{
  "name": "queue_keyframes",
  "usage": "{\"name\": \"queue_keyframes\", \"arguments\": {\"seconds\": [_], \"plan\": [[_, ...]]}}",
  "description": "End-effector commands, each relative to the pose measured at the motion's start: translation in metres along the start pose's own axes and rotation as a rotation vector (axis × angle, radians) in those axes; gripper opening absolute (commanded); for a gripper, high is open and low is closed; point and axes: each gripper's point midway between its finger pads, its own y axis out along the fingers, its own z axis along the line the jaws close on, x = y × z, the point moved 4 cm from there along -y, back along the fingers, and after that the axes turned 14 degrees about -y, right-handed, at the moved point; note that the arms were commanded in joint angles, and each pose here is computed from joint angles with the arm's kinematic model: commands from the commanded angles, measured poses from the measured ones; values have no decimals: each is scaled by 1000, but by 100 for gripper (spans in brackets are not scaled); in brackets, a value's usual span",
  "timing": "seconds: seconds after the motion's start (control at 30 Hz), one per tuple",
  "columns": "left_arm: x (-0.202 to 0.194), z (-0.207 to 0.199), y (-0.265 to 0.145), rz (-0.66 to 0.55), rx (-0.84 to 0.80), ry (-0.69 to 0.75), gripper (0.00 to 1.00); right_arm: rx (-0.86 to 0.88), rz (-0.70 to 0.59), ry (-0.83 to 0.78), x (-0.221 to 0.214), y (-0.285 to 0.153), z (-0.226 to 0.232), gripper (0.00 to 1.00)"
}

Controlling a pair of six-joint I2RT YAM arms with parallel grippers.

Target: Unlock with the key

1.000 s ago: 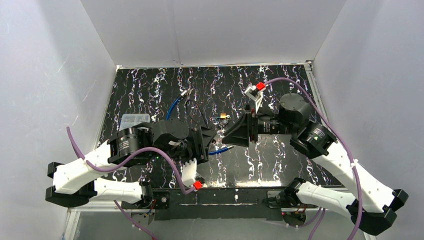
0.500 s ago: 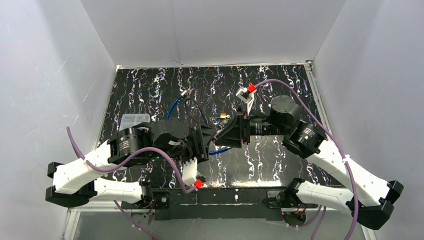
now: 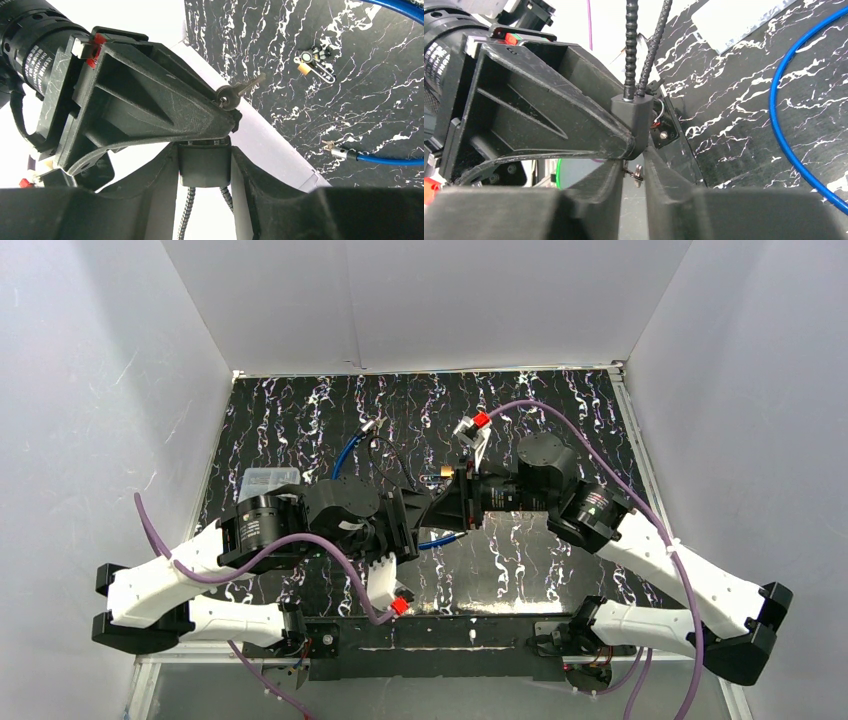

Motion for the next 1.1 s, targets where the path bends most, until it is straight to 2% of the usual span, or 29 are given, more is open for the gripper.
{"name": "queue_keyframes", "arguments": {"seconds": [0.0,0.03,0.23,0.63,0.8,0.87,0.97,1.07], "plan": [[2,11,-8,-12,45,-4,0,-37,-119,-37,22,-4,2,5],[2,11,-8,-10,43,-4,0,-40,-123,-33,23,-5,2,1],[-3,6,-5,33,19,-4,0,-64,-116,-18,15,-14,2,1],[-21,-1,-2,170,-34,-39,0,-112,68,53,-46,-48,3,1],[-21,-6,0,173,-45,-83,0,-173,56,27,-42,-62,4,1],[-18,-18,9,160,-67,-173,0,-213,9,-2,-29,-72,5,1],[-3,-43,25,75,-101,-477,0,-277,-58,-27,-17,-84,4,1],[17,-83,52,-12,-187,-651,0,-308,-115,-33,-16,-94,3,1]]}}
